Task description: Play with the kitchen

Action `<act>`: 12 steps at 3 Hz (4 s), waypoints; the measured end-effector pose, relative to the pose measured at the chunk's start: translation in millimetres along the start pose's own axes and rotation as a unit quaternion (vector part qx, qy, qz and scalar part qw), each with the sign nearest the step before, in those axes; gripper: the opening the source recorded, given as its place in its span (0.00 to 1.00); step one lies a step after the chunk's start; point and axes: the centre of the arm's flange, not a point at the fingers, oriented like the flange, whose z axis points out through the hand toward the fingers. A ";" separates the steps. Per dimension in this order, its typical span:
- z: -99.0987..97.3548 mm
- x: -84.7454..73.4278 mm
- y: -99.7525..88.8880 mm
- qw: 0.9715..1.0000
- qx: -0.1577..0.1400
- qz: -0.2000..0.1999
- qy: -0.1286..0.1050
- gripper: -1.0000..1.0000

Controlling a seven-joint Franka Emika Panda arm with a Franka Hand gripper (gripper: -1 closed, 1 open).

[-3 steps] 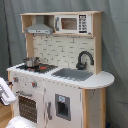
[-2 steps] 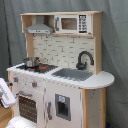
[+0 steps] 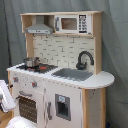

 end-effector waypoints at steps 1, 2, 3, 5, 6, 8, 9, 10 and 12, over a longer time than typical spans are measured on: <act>0.7 -0.6 -8.5 0.999 0.001 0.046 -0.001 1.00; 2.8 -3.2 -17.2 0.996 0.001 0.091 -0.004 1.00; 6.3 -7.5 -26.5 0.991 0.000 0.136 -0.009 1.00; 16.1 -15.7 -43.7 0.975 -0.004 0.221 -0.016 1.00; 22.5 -18.8 -49.0 0.966 -0.006 0.259 -0.018 1.00; 49.9 -23.4 -55.6 0.937 -0.003 0.348 -0.017 1.00; 65.8 -23.6 -56.0 0.924 0.004 0.382 -0.010 1.00; 81.5 -19.6 -56.4 0.912 0.018 0.411 0.004 1.00; 103.9 -8.3 -58.0 0.903 0.050 0.424 0.042 1.00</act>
